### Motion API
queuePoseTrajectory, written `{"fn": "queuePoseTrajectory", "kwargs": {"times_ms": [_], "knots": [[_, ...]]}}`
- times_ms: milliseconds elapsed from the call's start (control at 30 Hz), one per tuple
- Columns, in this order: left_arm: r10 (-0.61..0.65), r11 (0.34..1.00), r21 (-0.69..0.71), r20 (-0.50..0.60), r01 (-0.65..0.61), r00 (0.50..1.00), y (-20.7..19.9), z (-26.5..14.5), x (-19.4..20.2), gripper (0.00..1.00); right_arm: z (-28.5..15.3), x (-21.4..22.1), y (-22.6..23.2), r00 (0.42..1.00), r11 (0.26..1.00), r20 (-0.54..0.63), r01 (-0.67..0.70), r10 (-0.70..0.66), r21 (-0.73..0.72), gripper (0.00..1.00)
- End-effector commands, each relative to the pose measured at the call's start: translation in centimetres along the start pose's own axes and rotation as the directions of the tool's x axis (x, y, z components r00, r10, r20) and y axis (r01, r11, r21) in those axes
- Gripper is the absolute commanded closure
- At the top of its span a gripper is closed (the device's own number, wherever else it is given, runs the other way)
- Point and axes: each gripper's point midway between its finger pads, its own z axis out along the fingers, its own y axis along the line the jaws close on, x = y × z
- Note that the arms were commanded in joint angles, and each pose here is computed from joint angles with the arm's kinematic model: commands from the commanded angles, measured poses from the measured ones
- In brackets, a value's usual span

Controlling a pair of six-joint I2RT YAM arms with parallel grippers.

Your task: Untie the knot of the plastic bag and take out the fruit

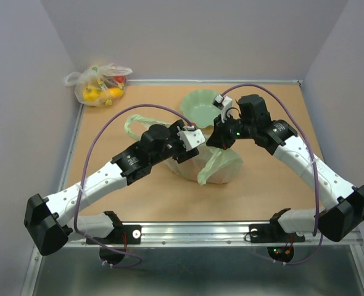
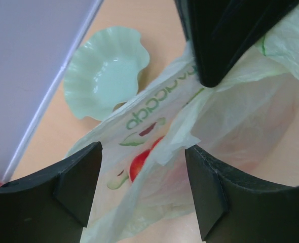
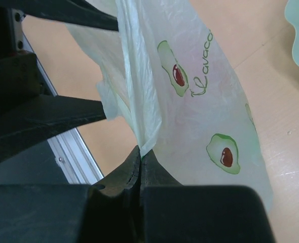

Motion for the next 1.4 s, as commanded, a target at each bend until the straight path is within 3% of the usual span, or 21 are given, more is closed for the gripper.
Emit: {"fn": "queuePoseTrajectory", "kwargs": {"times_ms": [0,400,467,500,567,600,767,933,1000,1133,1267,1367], "knots": [[-0.024,0.993,0.116,0.013,0.022,1.000,-2.4,0.6,-0.1,0.24,-0.3,-2.3,-0.1,0.995,0.998,0.077,0.056,-0.057,0.011,1.00],[-0.159,0.923,0.354,-0.005,0.150,0.987,-9.4,1.1,0.3,0.38,1.4,-2.6,-2.4,0.997,0.996,0.079,0.003,-0.010,0.091,0.96],[-0.201,0.905,0.378,-0.031,0.197,0.979,-10.6,0.9,1.1,0.45,1.9,-2.3,-3.5,0.996,0.991,0.086,-0.019,0.007,0.135,0.96],[-0.219,0.897,0.385,-0.044,0.219,0.975,-11.0,0.8,1.4,0.49,2.1,-2.2,-4.2,0.996,0.985,0.091,-0.033,0.018,0.169,0.97],[-0.261,0.867,0.412,-0.103,0.280,0.960,-12.5,0.5,3.1,0.73,2.7,-2.1,-4.8,0.994,0.982,0.101,-0.048,0.030,0.182,1.00],[-0.277,0.858,0.417,-0.116,0.300,0.954,-13.0,0.7,3.7,0.98,3.2,-2.1,-5.2,0.994,0.981,0.100,-0.055,0.037,0.186,1.00],[-0.338,0.803,0.450,-0.194,0.390,0.921,-15.2,0.1,5.4,1.00,4.2,-1.2,-8.8,0.991,0.937,0.112,-0.107,0.073,0.331,1.00],[-0.406,0.743,0.479,-0.232,0.468,0.884,-16.6,-1.2,5.6,1.00,3.8,-0.3,-16.6,0.973,0.813,0.180,-0.219,0.143,0.540,0.99],[-0.431,0.704,0.506,-0.254,0.499,0.866,-17.4,-1.6,5.4,1.00,3.0,0.3,-19.9,0.952,0.723,0.239,-0.302,0.192,0.621,1.00],[-0.473,0.599,0.531,-0.369,0.599,0.800,-19.9,-2.8,6.9,1.00,2.1,1.0,-23.5,0.900,0.608,0.362,-0.432,0.243,0.666,1.00],[-0.497,0.549,0.469,-0.483,0.692,0.721,-21.3,-3.6,9.3,1.00,3.1,0.2,-22.8,0.898,0.658,0.360,-0.431,0.251,0.617,0.97],[-0.510,0.557,0.441,-0.488,0.704,0.708,-21.2,-3.8,9.9,1.00,3.1,-1.4,-20.7,0.911,0.742,0.344,-0.391,0.227,0.544,0.83]]}}
